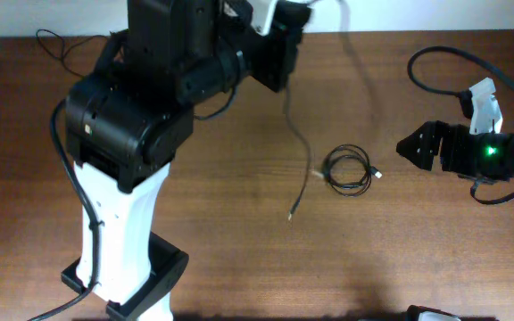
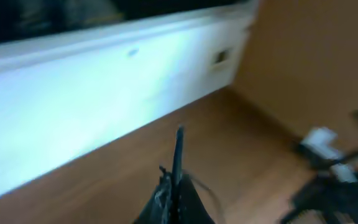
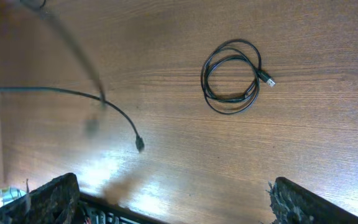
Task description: Untangle cables
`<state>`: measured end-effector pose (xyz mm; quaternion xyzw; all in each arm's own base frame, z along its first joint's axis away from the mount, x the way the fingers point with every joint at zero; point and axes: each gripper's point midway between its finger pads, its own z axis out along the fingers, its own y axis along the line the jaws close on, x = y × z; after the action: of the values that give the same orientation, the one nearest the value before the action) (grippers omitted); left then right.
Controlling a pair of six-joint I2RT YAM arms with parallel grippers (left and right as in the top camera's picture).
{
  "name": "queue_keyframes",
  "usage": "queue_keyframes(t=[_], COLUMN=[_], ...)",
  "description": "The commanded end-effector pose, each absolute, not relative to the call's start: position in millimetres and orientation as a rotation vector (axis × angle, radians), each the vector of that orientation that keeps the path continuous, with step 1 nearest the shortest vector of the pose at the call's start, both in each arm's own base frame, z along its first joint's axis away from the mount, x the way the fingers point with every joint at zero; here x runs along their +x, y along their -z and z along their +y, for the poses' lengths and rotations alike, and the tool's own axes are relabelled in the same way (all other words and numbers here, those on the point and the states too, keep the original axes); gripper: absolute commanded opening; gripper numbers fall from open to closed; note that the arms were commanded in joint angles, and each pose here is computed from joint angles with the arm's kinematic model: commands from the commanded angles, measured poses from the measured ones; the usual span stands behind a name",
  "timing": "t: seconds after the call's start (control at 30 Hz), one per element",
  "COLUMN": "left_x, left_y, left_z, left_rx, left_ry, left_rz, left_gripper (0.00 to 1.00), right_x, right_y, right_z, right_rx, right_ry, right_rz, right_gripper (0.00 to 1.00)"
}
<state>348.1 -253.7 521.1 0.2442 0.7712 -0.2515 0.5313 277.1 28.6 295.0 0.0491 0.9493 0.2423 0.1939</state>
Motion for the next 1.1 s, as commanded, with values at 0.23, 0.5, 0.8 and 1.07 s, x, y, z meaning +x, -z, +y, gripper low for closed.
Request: queue_keyframes(t=[0.23, 0.5, 0.8, 1.07], left_x=[376, 406, 450, 469], left_y=[-433, -314, -253, -219], left_z=[-214, -197, -156, -74], left_rx=[0.588, 0.583, 0.396, 0.177], left_ry=[0.239, -0.06, -0.062, -0.111], left_rz=[2.152, 2.464, 2.557, 2.643], left_gripper=[0.0, 0.0, 0.04, 0.12], right_x=[281, 282, 282, 282], right_y=[-305, -305, -305, -305], right_z=[46, 45, 45, 45], right_rx=[0.095, 0.094, 0.094, 0.094], right_ry=[-0.823, -0.822, -0.821, -0.821], right_rz=[2.604, 2.603, 2.603, 2.603], right_gripper=[0.99, 0.98, 0.98, 0.98])
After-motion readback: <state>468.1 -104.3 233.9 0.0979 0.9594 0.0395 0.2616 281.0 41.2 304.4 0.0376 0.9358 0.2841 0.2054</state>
